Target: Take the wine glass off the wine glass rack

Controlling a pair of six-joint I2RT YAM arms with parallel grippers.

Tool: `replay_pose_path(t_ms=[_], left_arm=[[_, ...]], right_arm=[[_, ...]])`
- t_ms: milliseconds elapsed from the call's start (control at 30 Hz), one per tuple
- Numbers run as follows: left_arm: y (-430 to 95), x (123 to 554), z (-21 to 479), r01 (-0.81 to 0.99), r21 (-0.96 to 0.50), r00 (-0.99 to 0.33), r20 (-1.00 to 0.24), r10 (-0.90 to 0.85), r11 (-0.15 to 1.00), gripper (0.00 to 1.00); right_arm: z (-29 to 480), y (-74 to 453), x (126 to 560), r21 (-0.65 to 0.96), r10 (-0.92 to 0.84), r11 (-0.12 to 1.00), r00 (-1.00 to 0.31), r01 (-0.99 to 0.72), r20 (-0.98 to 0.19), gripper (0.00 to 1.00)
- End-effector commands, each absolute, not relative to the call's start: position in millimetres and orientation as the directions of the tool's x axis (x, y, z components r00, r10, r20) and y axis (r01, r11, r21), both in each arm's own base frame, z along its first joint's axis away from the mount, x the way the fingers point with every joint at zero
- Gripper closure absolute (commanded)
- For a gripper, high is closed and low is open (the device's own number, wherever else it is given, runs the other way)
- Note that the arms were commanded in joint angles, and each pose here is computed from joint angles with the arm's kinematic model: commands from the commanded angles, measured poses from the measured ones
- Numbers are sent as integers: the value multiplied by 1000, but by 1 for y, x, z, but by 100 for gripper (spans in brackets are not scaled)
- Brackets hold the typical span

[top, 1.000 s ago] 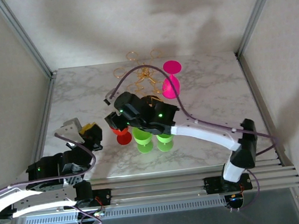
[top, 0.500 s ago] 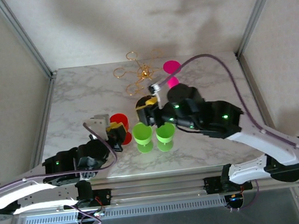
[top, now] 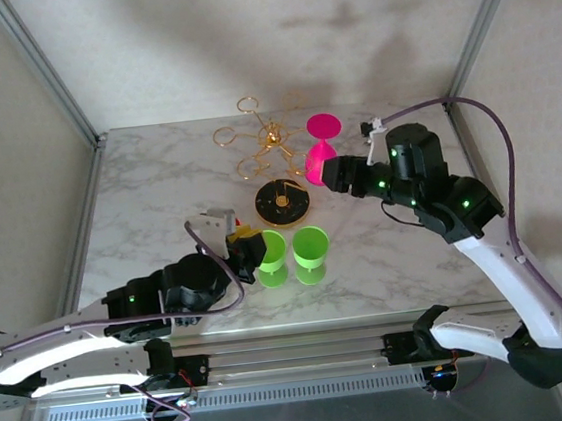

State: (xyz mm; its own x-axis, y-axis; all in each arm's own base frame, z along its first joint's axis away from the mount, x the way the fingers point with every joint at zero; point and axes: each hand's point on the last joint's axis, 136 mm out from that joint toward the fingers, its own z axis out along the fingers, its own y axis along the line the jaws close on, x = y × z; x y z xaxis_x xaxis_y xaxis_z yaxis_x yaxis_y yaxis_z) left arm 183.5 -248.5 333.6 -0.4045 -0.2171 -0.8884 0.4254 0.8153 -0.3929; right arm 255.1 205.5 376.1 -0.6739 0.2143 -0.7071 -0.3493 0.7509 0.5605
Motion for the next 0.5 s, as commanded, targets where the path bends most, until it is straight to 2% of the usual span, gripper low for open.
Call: replay_pose_path(t_ms=[0, 67, 133, 267, 467], left_arm=[[-255, 189, 356, 429, -409, -370, -893, -256, 805, 68], [-256, 190, 361, 433, -408, -355, -897, -265, 804, 67], [-252, 191, 367, 424, -430, -335, -892, -303, 797, 61], [-245, 190, 375, 437, -466, -301, -882, -363, 769, 56], [-252, 193, 377, 444, -422, -289, -902, -320, 790, 58]], right_arm=[[380, 210, 265, 662, 266, 661, -715, -353, -647, 45], [375, 205, 279, 668, 286, 667, -715, -330, -638, 45], [371, 199, 291, 687, 314, 659, -717, -307, -622, 45], [367, 189, 313, 725, 365, 632, -721, -273, -589, 45], [357, 175, 344, 765, 423, 601, -719, -232, -551, 45]])
